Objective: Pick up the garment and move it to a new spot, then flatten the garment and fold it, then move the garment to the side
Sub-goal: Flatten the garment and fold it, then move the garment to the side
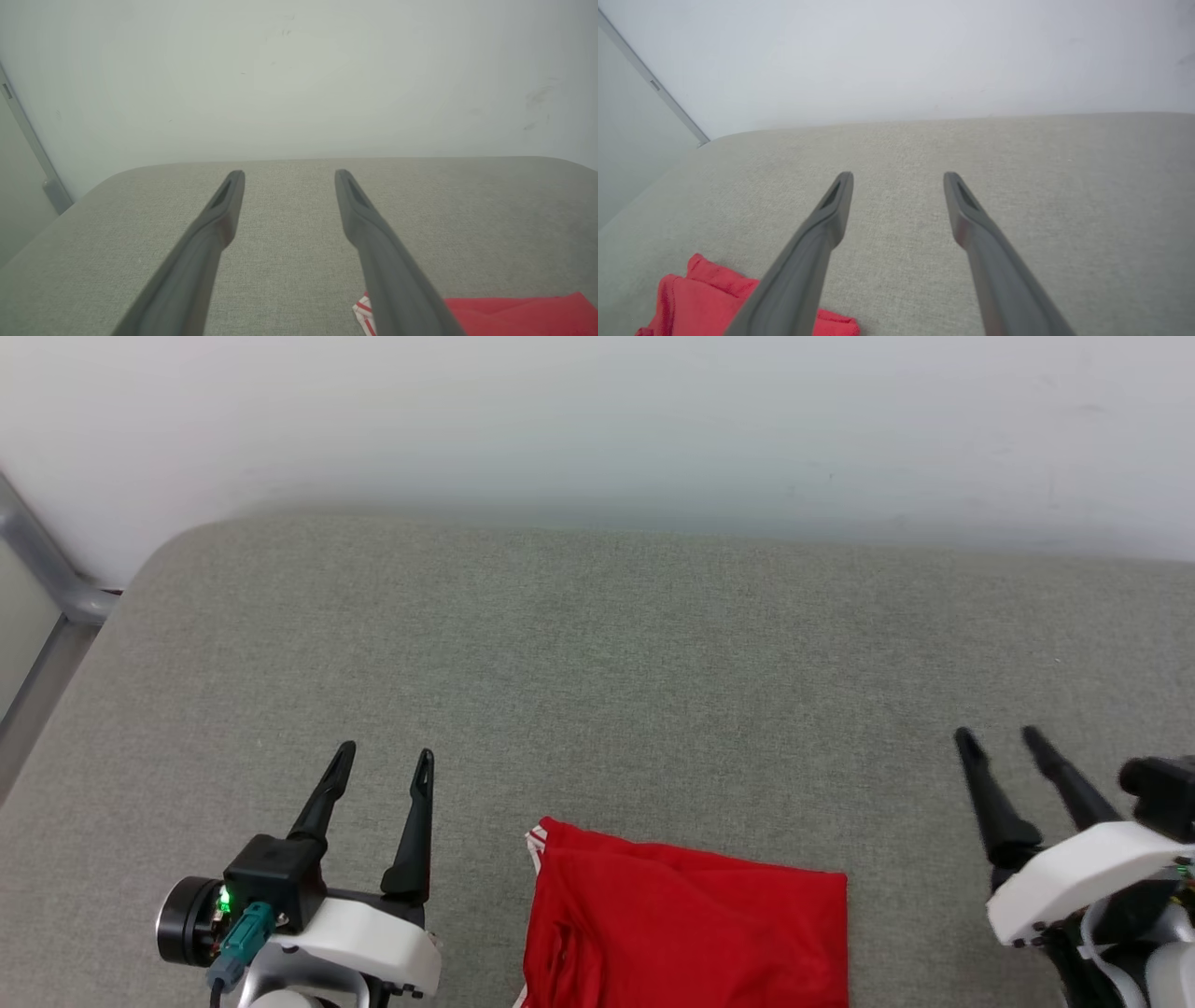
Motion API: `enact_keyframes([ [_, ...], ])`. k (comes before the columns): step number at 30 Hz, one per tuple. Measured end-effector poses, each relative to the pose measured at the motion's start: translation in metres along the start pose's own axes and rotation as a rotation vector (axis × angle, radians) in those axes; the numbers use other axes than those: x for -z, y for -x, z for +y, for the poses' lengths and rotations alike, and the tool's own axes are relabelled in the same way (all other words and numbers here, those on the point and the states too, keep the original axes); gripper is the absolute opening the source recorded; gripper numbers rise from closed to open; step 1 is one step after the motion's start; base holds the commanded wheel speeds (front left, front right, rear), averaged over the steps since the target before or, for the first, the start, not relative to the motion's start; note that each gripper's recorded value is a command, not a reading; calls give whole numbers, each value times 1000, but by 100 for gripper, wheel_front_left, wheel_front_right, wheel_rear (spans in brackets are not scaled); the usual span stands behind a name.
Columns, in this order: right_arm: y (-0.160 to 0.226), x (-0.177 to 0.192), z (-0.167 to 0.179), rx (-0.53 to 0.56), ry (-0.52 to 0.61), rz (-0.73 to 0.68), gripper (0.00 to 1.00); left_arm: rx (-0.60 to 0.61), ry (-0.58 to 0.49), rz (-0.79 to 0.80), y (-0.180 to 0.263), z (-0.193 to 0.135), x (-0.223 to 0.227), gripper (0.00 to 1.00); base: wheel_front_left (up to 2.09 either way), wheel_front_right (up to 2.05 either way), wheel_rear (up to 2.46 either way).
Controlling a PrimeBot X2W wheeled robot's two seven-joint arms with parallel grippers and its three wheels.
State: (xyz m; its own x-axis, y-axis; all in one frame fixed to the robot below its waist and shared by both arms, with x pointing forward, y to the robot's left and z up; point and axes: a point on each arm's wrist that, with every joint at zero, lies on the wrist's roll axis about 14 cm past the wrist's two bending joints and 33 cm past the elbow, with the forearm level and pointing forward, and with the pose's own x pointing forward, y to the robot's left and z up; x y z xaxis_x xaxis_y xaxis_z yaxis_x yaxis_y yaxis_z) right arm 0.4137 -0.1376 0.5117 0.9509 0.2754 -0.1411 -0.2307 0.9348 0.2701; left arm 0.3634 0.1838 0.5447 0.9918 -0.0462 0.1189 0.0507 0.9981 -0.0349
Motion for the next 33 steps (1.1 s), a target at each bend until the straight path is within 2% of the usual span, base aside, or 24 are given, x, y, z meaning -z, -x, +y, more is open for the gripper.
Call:
enact_keyframes([
  [5, 24, -42, -29, 126, 138, -186, 100, -7, -3, -4, 3, 0, -1, 100, 0, 0, 0],
  [9, 42, -56, -25, 137, 200, -267, 100, -12, 2, -5, 8, 0, -2, 100, 0, 0, 0],
  [22, 86, -42, -20, 180, 212, -249, 100, -17, -3, 8, 27, 1, 0, 100, 0, 0, 0],
  [33, 92, -43, -16, 186, 216, -227, 100, -7, 6, 22, 30, -3, 4, 100, 0, 0, 0],
])
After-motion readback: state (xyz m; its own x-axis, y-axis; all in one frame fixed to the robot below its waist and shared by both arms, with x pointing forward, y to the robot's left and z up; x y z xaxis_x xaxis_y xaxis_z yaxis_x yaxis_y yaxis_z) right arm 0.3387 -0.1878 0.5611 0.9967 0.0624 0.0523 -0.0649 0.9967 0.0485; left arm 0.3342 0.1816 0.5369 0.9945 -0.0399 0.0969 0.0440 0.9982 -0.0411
